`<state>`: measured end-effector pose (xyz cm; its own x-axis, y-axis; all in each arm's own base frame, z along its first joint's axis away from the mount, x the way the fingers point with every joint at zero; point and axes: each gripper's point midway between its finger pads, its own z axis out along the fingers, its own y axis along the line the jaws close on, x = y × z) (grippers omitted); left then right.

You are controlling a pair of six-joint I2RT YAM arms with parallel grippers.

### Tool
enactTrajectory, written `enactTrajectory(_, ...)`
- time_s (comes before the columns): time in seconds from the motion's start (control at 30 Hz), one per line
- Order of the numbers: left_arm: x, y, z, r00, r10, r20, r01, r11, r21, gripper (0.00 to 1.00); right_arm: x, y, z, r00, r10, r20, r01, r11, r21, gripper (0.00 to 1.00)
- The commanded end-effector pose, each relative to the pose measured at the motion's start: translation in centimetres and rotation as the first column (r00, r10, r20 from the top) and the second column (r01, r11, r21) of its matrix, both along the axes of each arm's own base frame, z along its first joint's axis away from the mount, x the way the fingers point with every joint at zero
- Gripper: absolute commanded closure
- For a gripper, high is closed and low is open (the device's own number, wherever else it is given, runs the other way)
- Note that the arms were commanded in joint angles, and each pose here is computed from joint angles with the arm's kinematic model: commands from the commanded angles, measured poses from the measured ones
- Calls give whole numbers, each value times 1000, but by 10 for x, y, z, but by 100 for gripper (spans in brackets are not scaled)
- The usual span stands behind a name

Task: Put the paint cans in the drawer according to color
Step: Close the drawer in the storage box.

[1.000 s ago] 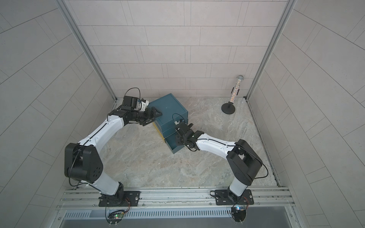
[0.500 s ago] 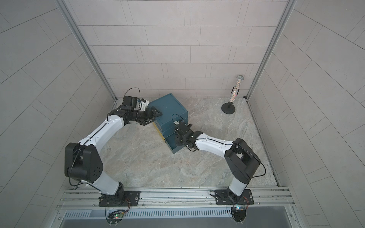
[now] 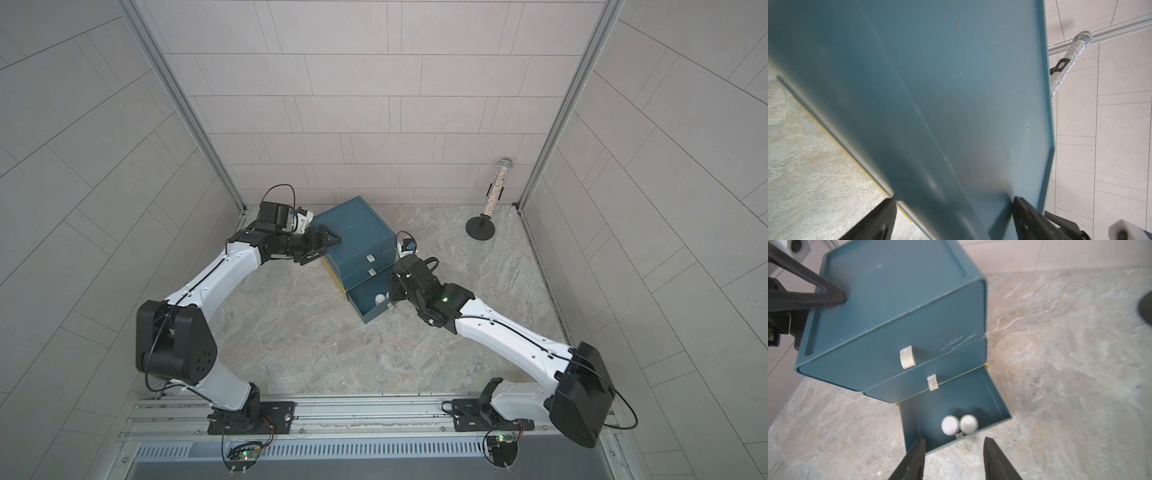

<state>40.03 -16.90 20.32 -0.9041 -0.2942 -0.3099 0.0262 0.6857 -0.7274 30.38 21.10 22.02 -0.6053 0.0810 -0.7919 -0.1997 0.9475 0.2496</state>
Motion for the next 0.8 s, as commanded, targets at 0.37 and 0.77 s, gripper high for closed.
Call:
enactTrajectory(0.37, -10, 9, -36, 993, 28, -116, -18, 996, 87, 7, 0, -39, -101, 952, -81, -296, 100, 994, 49, 89)
enactTrajectory(0.77, -11, 8, -36, 993, 22, -116, -11, 996, 94, 7, 41, 22, -144, 933, -12, -360, 144, 929, 342, 100)
